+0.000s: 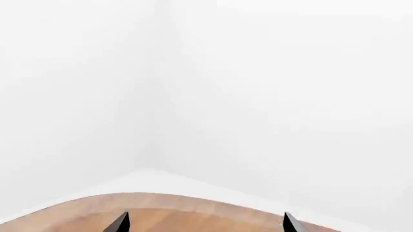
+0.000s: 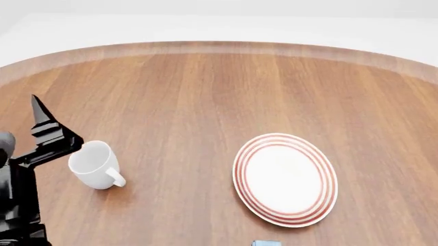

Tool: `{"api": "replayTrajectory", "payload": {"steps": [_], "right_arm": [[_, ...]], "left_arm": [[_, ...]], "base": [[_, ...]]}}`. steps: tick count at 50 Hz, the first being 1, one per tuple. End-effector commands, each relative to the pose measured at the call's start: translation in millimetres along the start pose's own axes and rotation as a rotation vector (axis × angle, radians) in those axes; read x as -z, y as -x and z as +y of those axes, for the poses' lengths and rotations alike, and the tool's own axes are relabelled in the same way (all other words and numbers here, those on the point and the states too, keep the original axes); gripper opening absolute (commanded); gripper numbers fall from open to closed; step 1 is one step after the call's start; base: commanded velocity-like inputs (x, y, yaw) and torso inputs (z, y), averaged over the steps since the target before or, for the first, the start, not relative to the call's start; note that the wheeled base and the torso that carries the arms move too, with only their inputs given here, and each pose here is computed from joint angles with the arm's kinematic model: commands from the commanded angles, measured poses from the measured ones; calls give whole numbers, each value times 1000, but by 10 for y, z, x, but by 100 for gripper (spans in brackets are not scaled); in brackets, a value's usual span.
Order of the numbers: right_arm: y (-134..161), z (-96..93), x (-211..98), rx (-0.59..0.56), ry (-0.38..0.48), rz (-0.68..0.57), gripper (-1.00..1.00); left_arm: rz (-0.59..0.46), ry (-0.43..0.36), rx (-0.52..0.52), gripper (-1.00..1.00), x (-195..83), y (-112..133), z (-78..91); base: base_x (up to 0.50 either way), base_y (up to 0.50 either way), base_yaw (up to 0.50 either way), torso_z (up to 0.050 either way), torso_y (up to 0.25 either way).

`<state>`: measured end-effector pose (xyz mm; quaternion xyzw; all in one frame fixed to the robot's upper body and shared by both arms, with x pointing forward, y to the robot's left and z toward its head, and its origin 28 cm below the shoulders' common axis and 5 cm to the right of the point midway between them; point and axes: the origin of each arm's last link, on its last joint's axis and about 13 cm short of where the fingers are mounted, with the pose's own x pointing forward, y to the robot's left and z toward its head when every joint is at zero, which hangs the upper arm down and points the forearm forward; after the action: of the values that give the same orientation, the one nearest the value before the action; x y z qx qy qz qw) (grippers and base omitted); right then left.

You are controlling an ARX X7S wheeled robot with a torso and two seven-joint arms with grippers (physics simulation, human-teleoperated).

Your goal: Pick up the white mug and put it on the plate, and put the chocolate pudding to the right of the plate.

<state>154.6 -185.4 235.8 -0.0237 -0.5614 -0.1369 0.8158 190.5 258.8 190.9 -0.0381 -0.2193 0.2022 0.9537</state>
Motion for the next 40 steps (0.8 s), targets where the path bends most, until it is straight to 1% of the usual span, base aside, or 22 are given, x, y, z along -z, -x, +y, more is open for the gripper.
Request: {"api": "replayTrajectory", "payload": {"steps": [1, 3, 7, 8, 15, 20, 21, 25, 27, 29, 30, 32, 34, 40], "right_arm": [[8, -15, -10, -1, 19, -6, 100], [8, -14, -11, -2, 18, -6, 100], [1, -20, -17, -1, 18, -6, 100], [1, -22, -18, -1, 18, -7, 100], [-2, -26, -21, 1, 19, -6, 100], [-3, -20, -16, -1, 20, -5, 100], [0, -19, -12, -2, 21, -3, 100], [2, -22, -8, 0, 24, 0, 100], [2, -22, -9, 0, 24, -1, 100], [8, -21, -3, -1, 23, 0, 100], [11, -20, 0, -1, 22, 1, 100], [16, -20, 1, -3, 21, 1, 100], [15, -27, 0, 0, 20, 1, 100], [21, -20, 1, -3, 15, 2, 100]], "left_arm": [[242, 119, 106, 100, 8, -18, -290], [267, 132, 104, 100, -7, -34, -352], [285, 119, 84, 100, -8, -38, -437], [311, 114, 78, 100, 14, -33, -462], [352, 91, 36, 100, 46, -11, -532], [378, 49, -6, 100, 74, 5, -594], [397, 27, -28, 100, 87, 1, -621], [424, -11, -84, 100, 116, -10, -677], [442, -5, -104, 100, 132, -25, -718], [467, -18, -162, 100, 153, -50, -760], [487, -10, -184, 100, 161, -63, -777], [506, -16, -227, 100, 170, -86, -857], [530, -23, -235, 100, 194, -99, -915], [539, -20, -279, 100, 189, -172, -1017]], "base": [[0, 0, 0, 0, 0], [0, 0, 0, 0, 0], [0, 0, 0, 0, 0], [0, 0, 0, 0, 0], [0, 0, 0, 0, 0], [0, 0, 0, 0, 0], [0, 0, 0, 0, 0], [0, 0, 0, 0, 0], [0, 0, 0, 0, 0], [0, 0, 0, 0, 0], [0, 0, 0, 0, 0], [0, 0, 0, 0, 0], [0, 0, 0, 0, 0], [0, 0, 0, 0, 0]]}}
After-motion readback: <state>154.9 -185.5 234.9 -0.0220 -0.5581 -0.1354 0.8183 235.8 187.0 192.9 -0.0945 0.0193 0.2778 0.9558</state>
